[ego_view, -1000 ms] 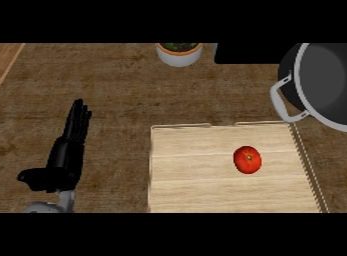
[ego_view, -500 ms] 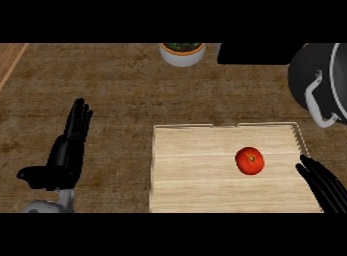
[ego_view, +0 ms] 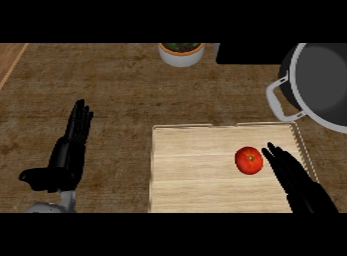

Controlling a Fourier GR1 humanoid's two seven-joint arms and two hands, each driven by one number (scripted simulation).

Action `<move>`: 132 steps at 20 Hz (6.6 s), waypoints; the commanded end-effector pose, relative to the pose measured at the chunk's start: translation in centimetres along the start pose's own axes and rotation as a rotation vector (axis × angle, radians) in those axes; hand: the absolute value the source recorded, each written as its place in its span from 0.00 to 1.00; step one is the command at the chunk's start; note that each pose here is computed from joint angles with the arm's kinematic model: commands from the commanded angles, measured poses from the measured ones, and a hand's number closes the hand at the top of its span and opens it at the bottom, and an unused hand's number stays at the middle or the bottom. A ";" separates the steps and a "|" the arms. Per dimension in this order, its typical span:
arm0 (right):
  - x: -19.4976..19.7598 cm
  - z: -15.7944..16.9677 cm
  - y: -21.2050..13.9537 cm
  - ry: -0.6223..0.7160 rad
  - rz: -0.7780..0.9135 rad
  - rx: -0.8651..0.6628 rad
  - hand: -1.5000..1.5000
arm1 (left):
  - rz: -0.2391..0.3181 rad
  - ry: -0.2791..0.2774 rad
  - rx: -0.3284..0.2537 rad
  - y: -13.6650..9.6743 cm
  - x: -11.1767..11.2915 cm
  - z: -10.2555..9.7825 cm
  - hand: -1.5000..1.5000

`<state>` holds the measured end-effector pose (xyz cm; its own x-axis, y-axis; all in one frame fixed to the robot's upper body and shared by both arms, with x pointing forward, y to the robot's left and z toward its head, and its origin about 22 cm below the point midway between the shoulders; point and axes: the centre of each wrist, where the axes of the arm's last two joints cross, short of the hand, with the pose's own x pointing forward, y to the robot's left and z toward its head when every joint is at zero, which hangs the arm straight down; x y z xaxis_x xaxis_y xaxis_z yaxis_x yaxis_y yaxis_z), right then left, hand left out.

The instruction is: Pick the tomato from the tray and place it in the pot

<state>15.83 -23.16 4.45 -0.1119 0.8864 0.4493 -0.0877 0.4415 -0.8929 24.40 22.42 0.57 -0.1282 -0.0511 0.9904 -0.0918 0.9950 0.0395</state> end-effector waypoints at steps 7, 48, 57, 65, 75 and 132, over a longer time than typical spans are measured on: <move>0.0 -3.3 2.9 0.018 0.018 0.040 0.00 | 0.001 -0.012 0.015 -1.0 0.5 0.3 0.50; 4.6 -11.4 10.4 -0.426 0.396 -0.471 1.00 | -0.006 -0.021 -0.017 0.0 -0.3 0.7 0.50; 5.6 -6.6 9.4 -0.422 0.380 -0.777 1.00 | -0.005 0.011 0.010 0.0 -0.1 0.6 0.50; 4.4 -7.1 5.8 -0.245 0.320 -0.904 1.00 | 0.000 0.004 -0.004 0.4 0.3 0.9 0.50; -1.9 -10.6 -2.8 -0.119 0.288 -0.981 1.00 | -0.004 -0.010 0.000 1.5 -0.8 -0.1 0.50; -27.0 -9.8 -17.3 -0.259 -0.658 -1.018 0.00 | 0.021 -0.018 -0.044 -2.2 0.0 -0.2 0.50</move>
<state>30.98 -52.07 6.80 -0.4893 0.4504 0.7468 0.6044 0.7925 -0.0820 24.96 21.54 0.69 -0.1500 -0.0359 0.9880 -0.0561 0.9980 0.0277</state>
